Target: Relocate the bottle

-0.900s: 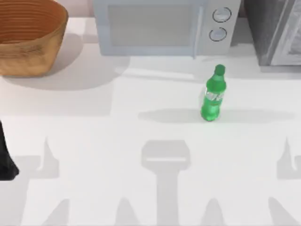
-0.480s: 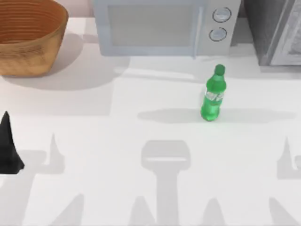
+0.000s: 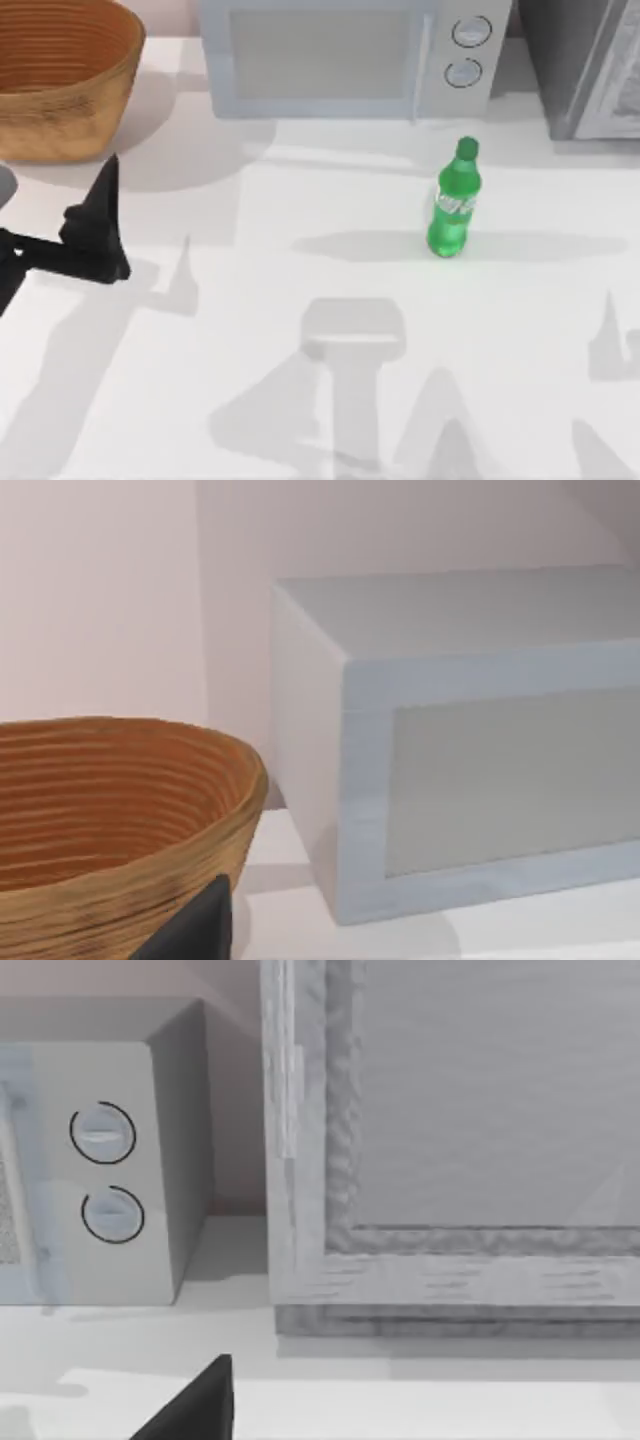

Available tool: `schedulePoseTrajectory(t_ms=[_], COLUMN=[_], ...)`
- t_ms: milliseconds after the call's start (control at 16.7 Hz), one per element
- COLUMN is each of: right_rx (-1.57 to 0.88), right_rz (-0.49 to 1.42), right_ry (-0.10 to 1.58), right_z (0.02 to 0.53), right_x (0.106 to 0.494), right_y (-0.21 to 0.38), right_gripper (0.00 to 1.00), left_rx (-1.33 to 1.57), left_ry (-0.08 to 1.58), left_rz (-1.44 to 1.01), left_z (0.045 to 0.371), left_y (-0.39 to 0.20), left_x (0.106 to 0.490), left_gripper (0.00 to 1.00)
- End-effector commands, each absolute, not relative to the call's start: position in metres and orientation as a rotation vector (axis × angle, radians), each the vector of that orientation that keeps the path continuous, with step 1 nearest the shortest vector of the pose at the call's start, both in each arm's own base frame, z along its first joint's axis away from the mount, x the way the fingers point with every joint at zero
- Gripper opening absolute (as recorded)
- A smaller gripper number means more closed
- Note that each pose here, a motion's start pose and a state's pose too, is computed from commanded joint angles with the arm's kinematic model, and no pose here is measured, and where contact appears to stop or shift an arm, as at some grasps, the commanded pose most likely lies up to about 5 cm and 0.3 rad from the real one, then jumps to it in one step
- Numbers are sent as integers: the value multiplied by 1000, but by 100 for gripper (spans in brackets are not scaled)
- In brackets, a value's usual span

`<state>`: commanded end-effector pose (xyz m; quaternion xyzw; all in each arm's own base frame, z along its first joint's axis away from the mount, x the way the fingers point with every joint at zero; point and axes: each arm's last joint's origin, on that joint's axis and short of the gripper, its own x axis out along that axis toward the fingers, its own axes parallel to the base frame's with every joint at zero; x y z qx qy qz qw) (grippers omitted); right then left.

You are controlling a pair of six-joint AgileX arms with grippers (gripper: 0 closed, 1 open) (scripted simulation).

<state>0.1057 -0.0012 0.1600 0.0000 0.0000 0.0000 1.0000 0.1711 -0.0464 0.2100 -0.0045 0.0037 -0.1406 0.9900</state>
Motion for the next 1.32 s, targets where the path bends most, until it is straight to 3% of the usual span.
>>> schedulePoseTrajectory(t_ms=[300,600,1020,1320], right_rx=[0,0,0,0], right_rz=[0,0,0,0], right_ry=[0,0,0,0], right_z=[160,160,160,160], right_x=[106,106,106,106], right_y=[-1,-1,-1,-1], right_gripper=[100,100,100,100], left_rx=[-10,-7,-1,1], left_ry=[10,9,3,0], left_rz=[-453,-613,-773,-805], left_z=[200,147,57,36], left_y=[-103,-173,-237,-247], left_x=[229,266,265,259], left_gripper=[100,100,100,100])
